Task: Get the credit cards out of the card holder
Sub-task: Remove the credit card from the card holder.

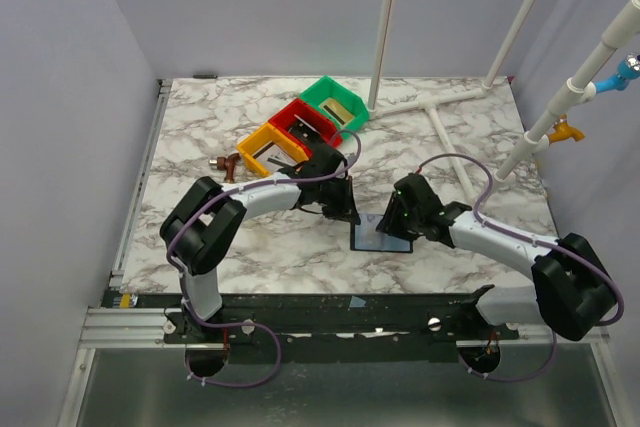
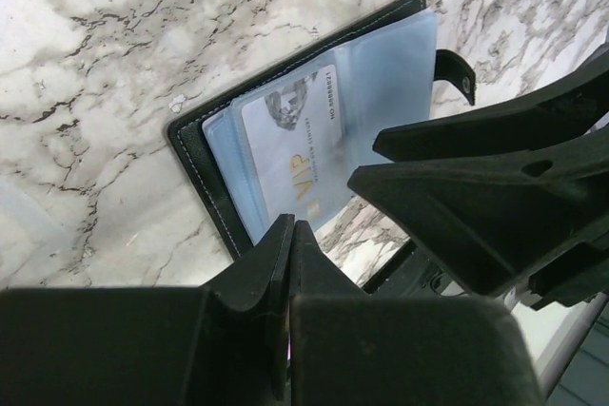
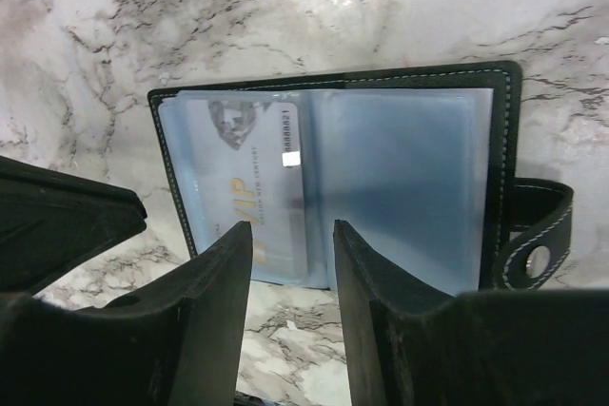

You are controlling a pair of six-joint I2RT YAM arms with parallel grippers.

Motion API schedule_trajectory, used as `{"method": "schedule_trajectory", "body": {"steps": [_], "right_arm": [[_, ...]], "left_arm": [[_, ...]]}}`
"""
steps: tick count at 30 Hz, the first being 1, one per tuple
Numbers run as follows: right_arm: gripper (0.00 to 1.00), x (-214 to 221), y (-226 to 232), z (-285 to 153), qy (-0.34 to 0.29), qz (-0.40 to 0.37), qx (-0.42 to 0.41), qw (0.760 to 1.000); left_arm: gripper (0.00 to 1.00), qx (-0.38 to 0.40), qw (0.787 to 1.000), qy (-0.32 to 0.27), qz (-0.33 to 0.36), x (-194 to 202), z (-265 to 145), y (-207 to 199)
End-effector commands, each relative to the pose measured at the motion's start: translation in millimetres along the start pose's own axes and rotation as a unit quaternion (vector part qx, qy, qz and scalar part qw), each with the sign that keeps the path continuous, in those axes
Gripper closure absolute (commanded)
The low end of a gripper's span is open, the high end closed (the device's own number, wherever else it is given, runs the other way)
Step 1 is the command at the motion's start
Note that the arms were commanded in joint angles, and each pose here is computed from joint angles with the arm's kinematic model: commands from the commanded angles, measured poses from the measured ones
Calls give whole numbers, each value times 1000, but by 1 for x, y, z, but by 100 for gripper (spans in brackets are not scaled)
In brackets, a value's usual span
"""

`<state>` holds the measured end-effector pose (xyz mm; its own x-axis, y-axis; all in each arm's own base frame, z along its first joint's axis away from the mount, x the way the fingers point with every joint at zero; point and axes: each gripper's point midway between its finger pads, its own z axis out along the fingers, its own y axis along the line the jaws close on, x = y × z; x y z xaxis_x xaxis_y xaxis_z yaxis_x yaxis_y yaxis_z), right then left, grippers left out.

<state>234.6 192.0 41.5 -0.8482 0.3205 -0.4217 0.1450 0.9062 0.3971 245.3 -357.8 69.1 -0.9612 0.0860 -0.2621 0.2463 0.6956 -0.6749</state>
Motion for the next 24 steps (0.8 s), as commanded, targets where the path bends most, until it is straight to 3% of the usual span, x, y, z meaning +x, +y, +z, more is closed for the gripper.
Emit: {"method": "schedule_trajectory", "body": {"steps": [1,24], "right_arm": [[57,-2,4,-1,-3,18,-31,999],[57,-4,-11,-6,-6,52,-51,997]], "left_arm": [[100,11,1000,9,3,1,10,-4],[100,-36,999,24,5,6,31,14]]}}
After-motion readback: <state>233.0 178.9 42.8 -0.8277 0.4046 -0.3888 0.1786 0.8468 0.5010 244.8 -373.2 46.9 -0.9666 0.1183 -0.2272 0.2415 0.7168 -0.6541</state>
